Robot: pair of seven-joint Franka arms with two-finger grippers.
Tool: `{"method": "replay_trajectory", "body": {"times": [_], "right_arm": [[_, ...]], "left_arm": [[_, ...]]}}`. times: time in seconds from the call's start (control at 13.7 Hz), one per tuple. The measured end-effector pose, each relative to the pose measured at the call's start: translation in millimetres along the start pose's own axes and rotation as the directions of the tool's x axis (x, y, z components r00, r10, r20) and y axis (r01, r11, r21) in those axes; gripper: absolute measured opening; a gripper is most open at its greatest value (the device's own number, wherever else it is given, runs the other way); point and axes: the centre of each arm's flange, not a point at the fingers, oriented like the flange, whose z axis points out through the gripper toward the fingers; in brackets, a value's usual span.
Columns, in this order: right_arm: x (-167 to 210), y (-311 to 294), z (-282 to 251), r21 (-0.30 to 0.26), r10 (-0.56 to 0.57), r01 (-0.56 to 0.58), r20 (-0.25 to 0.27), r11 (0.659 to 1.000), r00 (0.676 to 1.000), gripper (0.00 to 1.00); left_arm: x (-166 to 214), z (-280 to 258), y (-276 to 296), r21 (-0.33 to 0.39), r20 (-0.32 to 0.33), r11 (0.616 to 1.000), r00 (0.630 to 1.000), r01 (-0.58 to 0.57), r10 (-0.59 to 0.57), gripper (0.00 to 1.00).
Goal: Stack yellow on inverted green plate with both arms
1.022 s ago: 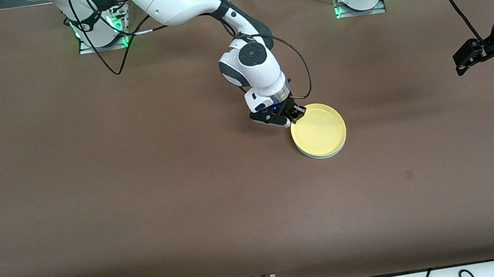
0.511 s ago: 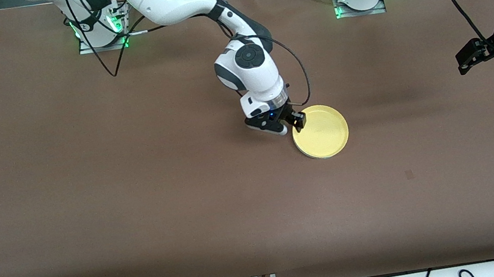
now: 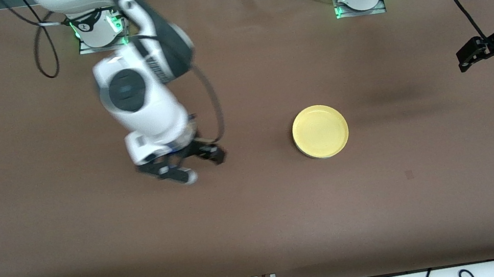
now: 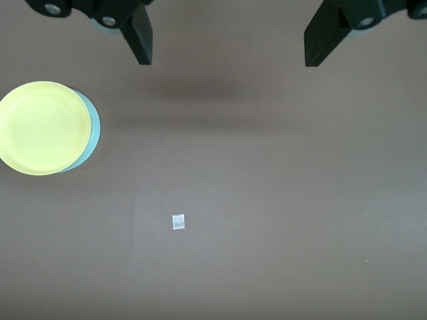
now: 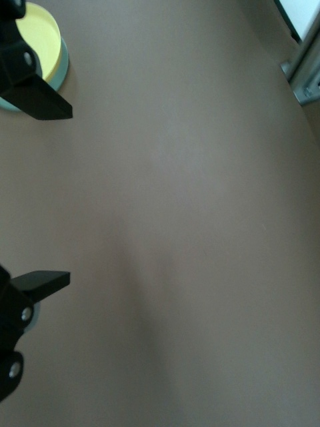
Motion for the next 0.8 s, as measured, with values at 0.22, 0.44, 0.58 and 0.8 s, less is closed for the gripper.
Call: {"method": "replay_trajectory", "body": {"times": [0.22,0.44,0.58,0.8], "right_arm": [[21,68,-49,-0.039,-0.072,0.073,0.035,0.997,0.997,1.00],[16,144,-111,-0.050,-0.161,0.166,0.090,0.985,0.983,1.00],[17,207,-146,-0.027,-0.218,0.222,0.106,0.975,0.970,1.00],[6,267,-169,-0.047,-0.311,0.316,0.098,0.947,0.945,1.00]], "left_arm": [[0,0,0,0.000,0.002,1.000,1.000,0.000,0.000,1.00],[0,0,0,0.000,0.002,1.000,1.000,0.000,0.000,1.00],[0,0,0,0.000,0.003,1.000,1.000,0.000,0.000,1.00],[-1,0,0,0.000,0.005,1.000,1.000,0.001,-0.001,1.00]]}}
